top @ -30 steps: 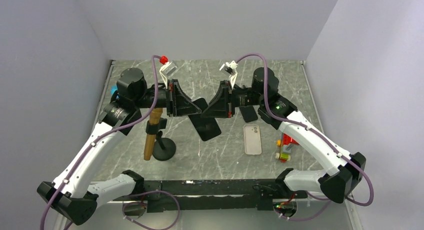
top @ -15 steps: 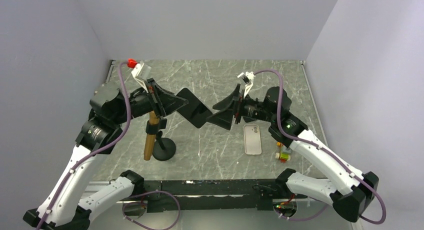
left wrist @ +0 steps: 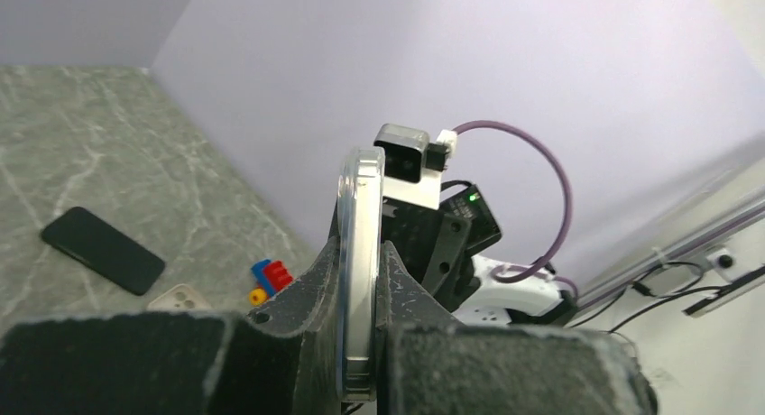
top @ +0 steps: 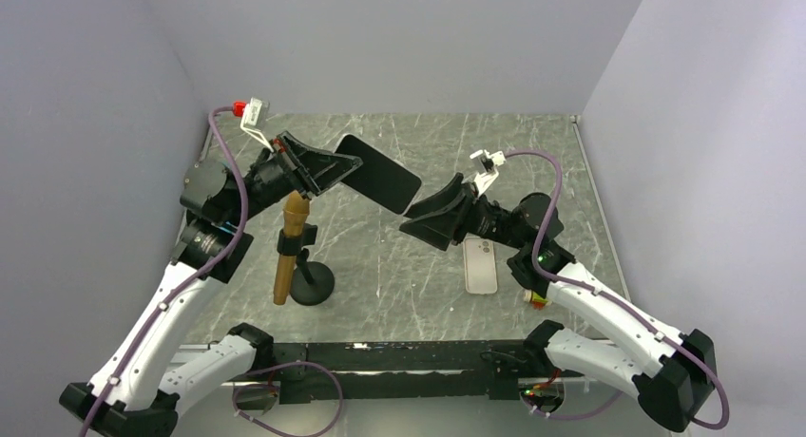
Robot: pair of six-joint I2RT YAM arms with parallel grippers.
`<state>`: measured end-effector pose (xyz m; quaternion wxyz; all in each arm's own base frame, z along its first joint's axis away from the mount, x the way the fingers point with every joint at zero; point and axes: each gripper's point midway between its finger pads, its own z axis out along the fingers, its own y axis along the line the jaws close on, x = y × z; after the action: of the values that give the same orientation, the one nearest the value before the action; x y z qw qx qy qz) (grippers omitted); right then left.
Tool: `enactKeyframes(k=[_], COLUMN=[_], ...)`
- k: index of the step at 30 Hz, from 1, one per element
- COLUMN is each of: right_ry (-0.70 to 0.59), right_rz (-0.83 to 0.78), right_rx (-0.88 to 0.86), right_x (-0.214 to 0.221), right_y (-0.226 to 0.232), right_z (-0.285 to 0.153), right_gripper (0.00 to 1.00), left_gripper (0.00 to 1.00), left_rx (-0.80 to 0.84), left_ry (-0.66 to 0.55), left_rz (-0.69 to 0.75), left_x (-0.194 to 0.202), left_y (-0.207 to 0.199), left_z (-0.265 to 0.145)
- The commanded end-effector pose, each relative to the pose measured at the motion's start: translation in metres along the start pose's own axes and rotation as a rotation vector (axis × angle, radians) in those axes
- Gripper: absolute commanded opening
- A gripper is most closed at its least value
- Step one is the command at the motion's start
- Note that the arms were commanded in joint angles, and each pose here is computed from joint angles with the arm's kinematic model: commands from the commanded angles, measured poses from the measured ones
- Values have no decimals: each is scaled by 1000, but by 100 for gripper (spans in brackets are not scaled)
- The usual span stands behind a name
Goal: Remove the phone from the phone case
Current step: Remove the phone case from the phone.
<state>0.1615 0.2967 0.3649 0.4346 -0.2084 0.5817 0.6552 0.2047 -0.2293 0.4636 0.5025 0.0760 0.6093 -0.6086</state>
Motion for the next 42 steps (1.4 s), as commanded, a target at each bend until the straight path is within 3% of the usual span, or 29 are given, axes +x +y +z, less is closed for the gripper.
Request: enactKeyframes(k=[1, 7, 12, 18, 27, 31, 36, 39, 40, 42], right_ry=[-78, -74, -79, -67, -59, -59, -54, -41, -35, 1], right_rz=[-52, -71, -64, -90, -112, -114, -108, -131, -148, -221], right_rx=[-176, -228, -259, -288, -352, -349, -368, -388, -395, -402], right_x=[-16, -15, -17, -17, -14, -17, -16, -12, -9, 3], right_y=[37, 44, 50, 61, 80, 78, 76, 74, 72, 64], right_z=[-2, 3, 6, 7, 6, 12, 17, 20, 20, 20], right_gripper=[61, 43, 37, 36, 43, 41, 32, 5, 0, 0], left_gripper=[0, 0, 0, 0, 0, 0, 0, 0, 0, 0], left_rx=[208, 199, 215, 211, 215, 219, 234, 243, 244, 251], left_ry=[-85, -85, -72, -66, -73, -67, -58, -49, -41, -6], left_rz=[-38, -36, -45, -36, -34, -33, -36, -60, -73, -116], left_x=[-26, -22, -18, -16, -15, -13, -11, -9, -9, -5], left_y=[-51, -50, -53, -53, -55, -56, -60, -62, -63, -64], left_z=[-4, -8, -12, -14, -18, -20, -23, -24, -24, -23])
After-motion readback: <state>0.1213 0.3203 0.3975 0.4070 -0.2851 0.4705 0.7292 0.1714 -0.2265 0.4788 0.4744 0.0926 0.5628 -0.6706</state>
